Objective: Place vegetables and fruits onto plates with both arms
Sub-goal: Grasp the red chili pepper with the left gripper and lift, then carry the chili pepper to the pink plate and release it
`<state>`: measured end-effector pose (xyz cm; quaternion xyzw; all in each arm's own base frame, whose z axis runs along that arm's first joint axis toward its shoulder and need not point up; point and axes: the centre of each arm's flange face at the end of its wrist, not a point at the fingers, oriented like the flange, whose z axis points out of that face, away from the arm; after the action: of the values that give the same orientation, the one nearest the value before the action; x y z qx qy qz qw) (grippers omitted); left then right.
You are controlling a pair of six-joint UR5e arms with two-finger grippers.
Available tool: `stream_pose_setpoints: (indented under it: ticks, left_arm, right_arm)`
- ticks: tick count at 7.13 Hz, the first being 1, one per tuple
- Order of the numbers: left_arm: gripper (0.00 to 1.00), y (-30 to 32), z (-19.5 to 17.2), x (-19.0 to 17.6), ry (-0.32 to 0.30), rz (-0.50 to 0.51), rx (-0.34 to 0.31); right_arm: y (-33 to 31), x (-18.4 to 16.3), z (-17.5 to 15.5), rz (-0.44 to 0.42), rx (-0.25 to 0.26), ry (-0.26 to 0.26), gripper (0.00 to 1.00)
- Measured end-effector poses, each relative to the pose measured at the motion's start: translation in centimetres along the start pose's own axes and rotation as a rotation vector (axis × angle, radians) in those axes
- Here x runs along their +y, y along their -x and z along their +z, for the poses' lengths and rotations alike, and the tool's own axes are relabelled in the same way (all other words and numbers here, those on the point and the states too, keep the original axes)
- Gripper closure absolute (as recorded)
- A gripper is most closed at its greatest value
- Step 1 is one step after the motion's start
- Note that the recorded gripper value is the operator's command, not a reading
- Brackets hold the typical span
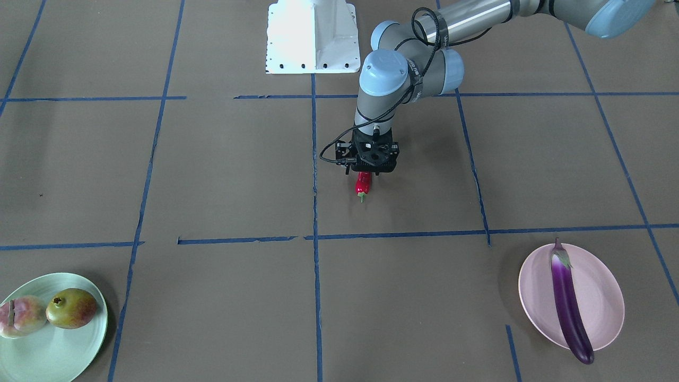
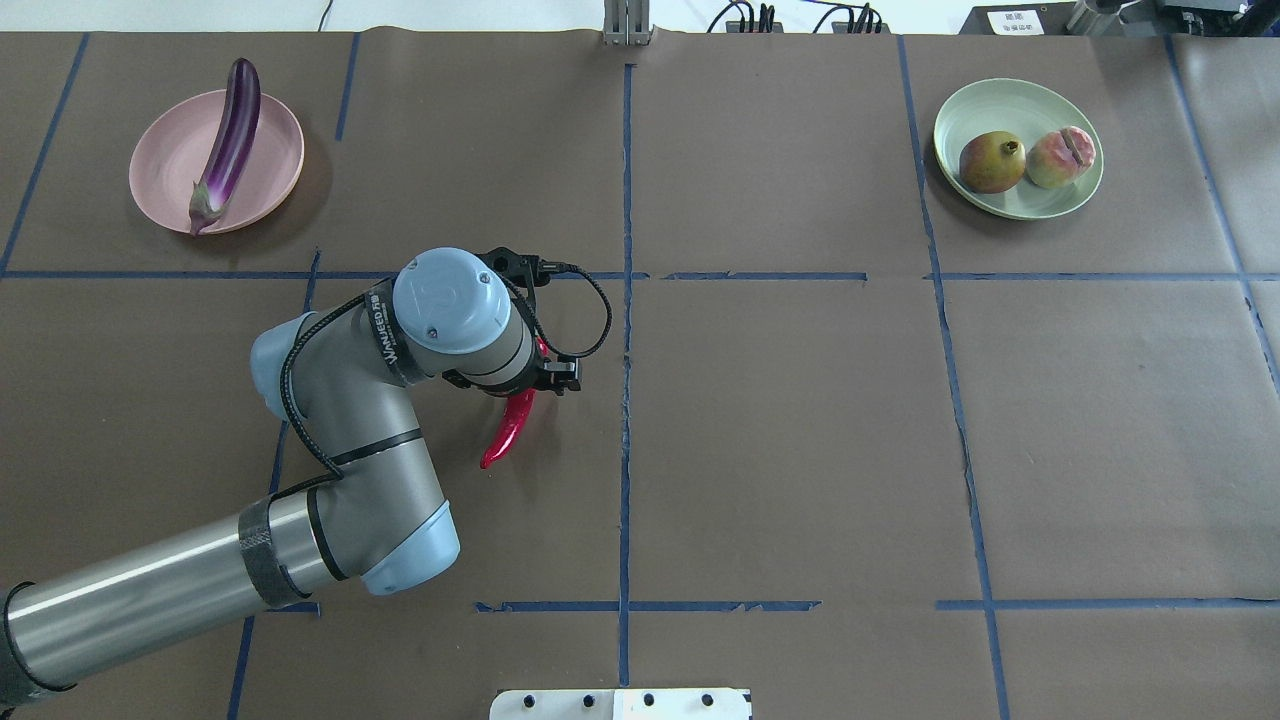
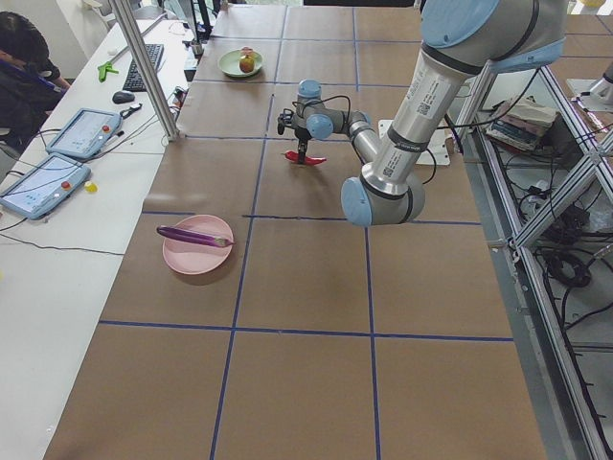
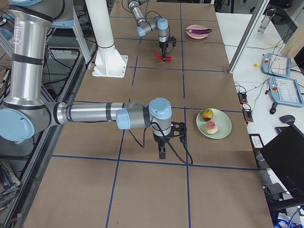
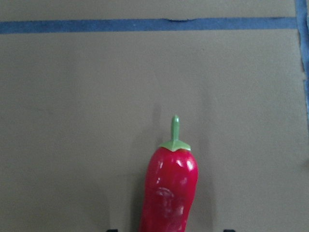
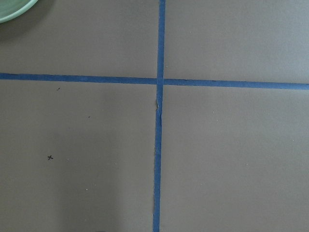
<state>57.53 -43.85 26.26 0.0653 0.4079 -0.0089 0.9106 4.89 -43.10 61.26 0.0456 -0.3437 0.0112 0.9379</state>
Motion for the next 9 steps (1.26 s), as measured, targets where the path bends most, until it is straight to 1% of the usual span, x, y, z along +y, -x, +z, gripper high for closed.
stream_pose_setpoints:
  ticks: [2,3,4,5,6,7,8,9]
  left_arm:
    - [1.00,0.3,-0.8,-0.8,-0.010,-0.003,0.007]
    - [1.00,1.3,-2.1,-2.5,-0.026,-0.019,0.015]
    - [1.00,3.5,-4.0,-5.6,-0.034,-0.039,0.026]
    - [1.00,7.3,-6.3,-9.8,-0.029,-0.047,0.035]
    - [1.00,12.6,-8.0,-14.4,-0.033,-0.033,0.019]
    - [1.00,18.7,-8.5,-19.1,-0.036,-0.008,-0.030]
    - [1.00,24.7,-8.3,-22.9,-0.025,0.015,-0.084]
    - [1.00,29.9,-7.9,-25.9,-0.006,0.039,-0.130]
  right_arm:
    - [0.0,0.0,0.0,-0.001,-0.001,-0.001,0.00]
    - [0.0,0.0,0.0,-0.002,-0.001,-0.002,0.00]
    - [0.0,0.0,-0.1,-0.002,-0.001,-0.002,0.00]
    - [0.0,0.0,0.0,-0.002,0.000,-0.002,0.00]
    - [0.0,0.0,0.0,-0.002,-0.001,-0.002,0.00]
    - [0.0,0.0,0.0,-0.002,-0.001,-0.002,0.00]
    - [0.0,0.0,0.0,-0.001,-0.001,-0.001,0.00]
    - [0.0,0.1,0.0,-0.001,-0.001,-0.001,0.00]
